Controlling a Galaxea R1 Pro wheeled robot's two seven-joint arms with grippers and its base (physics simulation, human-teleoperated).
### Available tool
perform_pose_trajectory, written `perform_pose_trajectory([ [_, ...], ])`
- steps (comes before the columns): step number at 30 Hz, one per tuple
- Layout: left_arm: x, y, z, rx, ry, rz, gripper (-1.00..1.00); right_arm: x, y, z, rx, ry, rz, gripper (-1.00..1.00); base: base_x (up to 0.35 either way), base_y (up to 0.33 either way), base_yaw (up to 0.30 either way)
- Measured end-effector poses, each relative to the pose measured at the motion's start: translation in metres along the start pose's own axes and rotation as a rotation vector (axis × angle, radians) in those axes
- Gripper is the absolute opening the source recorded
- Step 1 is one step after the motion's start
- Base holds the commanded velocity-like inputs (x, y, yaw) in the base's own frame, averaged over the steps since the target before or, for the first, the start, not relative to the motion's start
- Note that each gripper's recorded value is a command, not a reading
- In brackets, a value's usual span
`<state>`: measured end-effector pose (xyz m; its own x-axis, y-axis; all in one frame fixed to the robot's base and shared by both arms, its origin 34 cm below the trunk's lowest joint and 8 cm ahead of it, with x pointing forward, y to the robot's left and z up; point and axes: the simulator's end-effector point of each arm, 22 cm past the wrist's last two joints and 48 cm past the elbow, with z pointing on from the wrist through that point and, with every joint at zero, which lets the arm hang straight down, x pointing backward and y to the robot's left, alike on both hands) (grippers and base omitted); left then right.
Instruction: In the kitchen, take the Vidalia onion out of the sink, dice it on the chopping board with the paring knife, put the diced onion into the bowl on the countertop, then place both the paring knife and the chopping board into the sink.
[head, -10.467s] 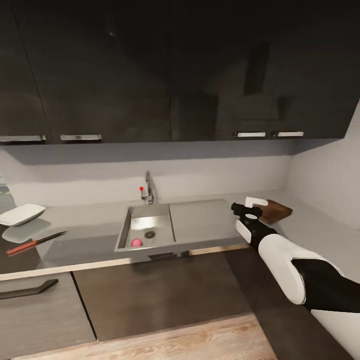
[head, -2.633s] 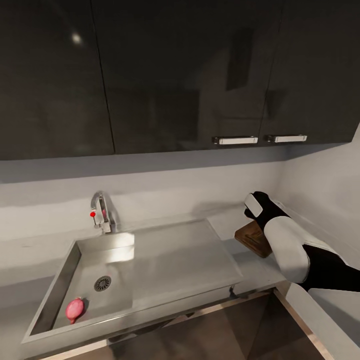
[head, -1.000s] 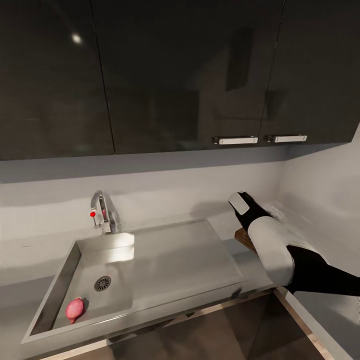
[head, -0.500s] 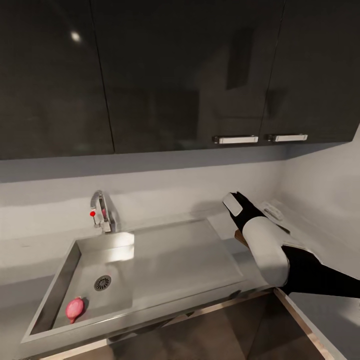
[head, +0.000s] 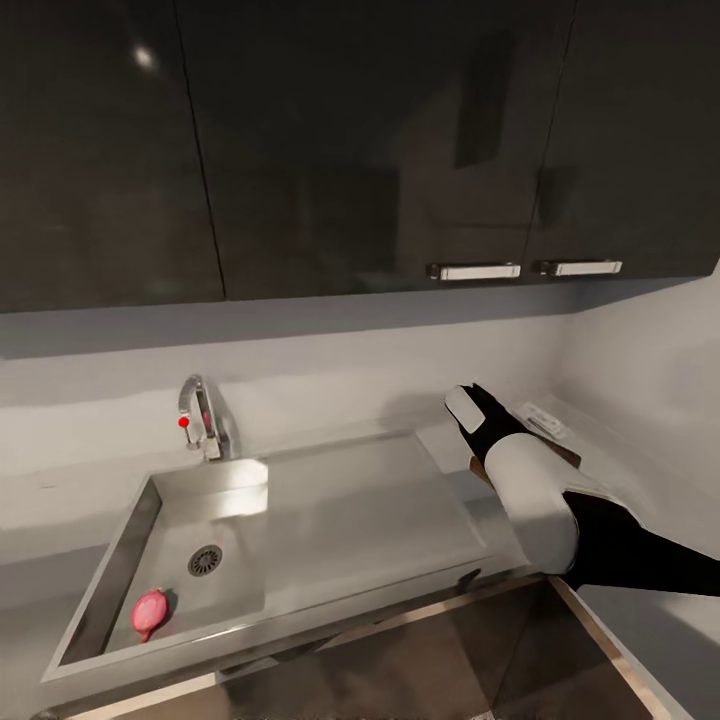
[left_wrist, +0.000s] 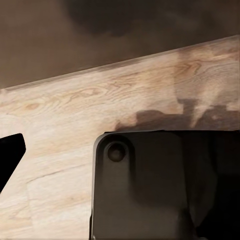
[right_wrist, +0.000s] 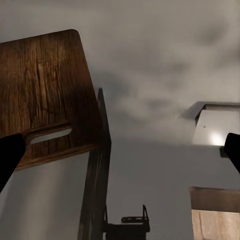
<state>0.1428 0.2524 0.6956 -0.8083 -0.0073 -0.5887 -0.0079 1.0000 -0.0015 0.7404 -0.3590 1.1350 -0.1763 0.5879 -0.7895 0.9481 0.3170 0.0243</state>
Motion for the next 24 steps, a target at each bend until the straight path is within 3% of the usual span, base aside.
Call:
perform_pose_trajectory([
  [24, 0.013, -0.001, -0.007, 0.0, 0.045, -0.001, 1.0, 0.015, 0.002, 0.02, 0.027, 0.008, -0.022, 1.0, 0.0, 0.0, 0.0],
])
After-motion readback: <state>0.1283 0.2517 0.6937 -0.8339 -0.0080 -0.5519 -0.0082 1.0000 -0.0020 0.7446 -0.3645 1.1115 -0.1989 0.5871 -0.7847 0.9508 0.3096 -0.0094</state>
